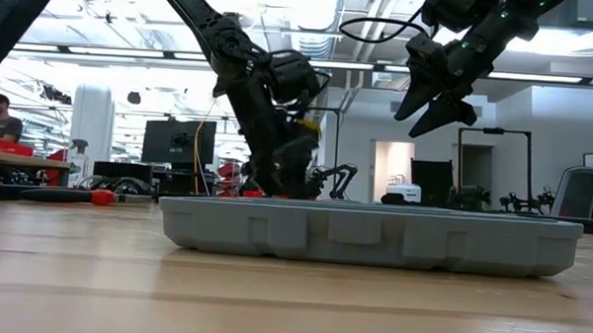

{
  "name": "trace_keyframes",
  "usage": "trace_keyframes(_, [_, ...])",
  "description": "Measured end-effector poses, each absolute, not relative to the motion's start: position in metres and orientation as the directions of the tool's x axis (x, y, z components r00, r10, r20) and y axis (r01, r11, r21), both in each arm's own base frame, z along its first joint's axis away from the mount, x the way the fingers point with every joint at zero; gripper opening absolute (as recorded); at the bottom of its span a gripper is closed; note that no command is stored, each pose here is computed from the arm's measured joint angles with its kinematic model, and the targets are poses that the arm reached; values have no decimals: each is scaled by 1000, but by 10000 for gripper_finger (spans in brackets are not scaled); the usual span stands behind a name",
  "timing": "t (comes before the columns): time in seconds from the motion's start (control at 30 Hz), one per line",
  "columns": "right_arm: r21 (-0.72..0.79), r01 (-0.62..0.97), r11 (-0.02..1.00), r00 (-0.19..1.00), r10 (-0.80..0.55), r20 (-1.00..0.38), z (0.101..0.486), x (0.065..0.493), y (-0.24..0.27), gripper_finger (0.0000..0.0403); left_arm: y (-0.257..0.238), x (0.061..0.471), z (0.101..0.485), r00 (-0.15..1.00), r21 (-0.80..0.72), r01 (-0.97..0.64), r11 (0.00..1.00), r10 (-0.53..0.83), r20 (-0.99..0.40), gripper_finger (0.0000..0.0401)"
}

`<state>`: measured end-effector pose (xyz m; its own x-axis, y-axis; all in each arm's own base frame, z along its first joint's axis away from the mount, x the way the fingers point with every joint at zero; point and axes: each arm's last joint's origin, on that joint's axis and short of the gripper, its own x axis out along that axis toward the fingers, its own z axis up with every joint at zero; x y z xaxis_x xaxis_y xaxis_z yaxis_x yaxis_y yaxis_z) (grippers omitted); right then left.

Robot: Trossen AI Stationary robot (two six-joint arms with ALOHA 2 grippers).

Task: Prefit tool cases
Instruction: Put the orange measuring tool into the gray prefit tool case

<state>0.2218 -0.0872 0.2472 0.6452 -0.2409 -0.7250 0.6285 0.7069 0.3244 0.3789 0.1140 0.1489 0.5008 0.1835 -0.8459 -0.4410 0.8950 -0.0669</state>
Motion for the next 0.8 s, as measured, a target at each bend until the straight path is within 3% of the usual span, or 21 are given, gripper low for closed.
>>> trace_keyframes(0.27, [334,614,715,666,-242,-706,255,216,-82,240,103,377,184,636,-270,-284,920,-30,-771,263])
trace_keyframes(0.43, [336,605,722,672,-236,-702,261,209,-76,240,82,382,191,663,-366,-161,917,-174,-728,263])
trace_keyframes(0.63, [368,578,728,692,-199,-694,264,211,-60,240,53,393,198,698,-350,-86,933,-194,-689,263])
trace_keyframes(0.8, [381,598,705,679,-194,-708,261,217,-40,240,38,400,208,717,-248,-39,968,-146,-682,263])
